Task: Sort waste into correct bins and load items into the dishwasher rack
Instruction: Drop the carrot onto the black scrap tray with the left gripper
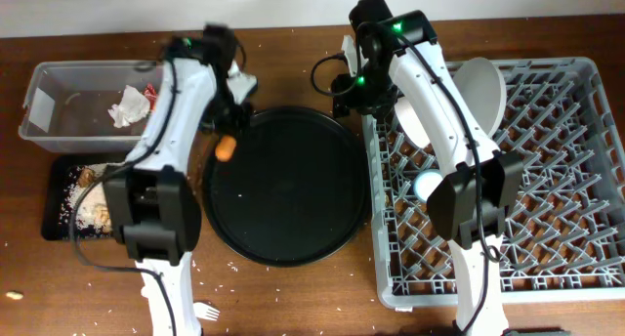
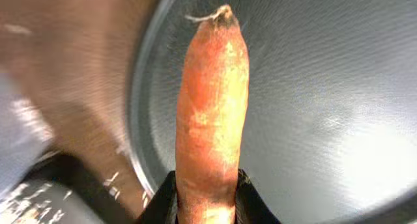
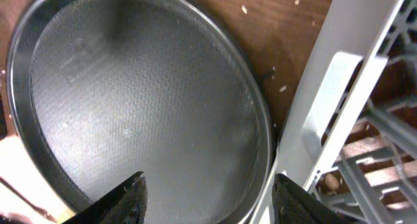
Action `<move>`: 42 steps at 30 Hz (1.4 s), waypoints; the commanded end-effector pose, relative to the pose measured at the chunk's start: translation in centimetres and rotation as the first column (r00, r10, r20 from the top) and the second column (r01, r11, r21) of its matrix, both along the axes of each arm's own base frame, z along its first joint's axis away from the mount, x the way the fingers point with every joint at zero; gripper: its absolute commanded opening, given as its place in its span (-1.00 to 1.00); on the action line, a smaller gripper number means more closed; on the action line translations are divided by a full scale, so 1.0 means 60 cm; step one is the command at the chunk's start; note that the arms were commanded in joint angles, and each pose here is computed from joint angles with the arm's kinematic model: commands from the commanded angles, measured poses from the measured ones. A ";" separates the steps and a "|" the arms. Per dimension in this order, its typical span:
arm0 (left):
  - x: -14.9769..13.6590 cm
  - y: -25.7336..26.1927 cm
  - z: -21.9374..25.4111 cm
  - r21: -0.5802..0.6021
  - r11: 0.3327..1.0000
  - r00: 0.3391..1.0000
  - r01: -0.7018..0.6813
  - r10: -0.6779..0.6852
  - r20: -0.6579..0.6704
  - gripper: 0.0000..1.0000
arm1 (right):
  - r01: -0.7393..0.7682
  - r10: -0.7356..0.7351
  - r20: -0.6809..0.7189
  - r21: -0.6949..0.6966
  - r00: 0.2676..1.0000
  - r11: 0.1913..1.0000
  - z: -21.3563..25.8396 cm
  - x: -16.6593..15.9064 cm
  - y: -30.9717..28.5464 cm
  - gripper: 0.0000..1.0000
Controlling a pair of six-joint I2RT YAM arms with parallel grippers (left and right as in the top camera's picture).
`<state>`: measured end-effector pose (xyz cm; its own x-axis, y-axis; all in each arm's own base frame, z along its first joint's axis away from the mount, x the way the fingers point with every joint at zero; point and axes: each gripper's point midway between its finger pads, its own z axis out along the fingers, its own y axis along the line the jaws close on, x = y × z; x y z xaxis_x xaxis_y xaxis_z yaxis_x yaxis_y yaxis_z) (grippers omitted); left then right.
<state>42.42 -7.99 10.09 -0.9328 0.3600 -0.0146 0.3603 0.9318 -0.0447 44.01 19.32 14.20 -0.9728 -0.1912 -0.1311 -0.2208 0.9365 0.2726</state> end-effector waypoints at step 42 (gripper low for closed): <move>-0.099 0.299 0.168 -0.145 0.712 0.684 -0.687 0.701 0.204 0.72 | -0.138 0.138 0.020 -0.008 0.990 0.990 0.001 -0.025 0.047 0.33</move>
<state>36.09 11.93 18.23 -0.8318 -0.5119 -0.2145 -0.5235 0.8520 -0.0033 43.38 20.47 14.17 -0.9560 -0.2586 -0.1389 -0.2876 0.9200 0.2664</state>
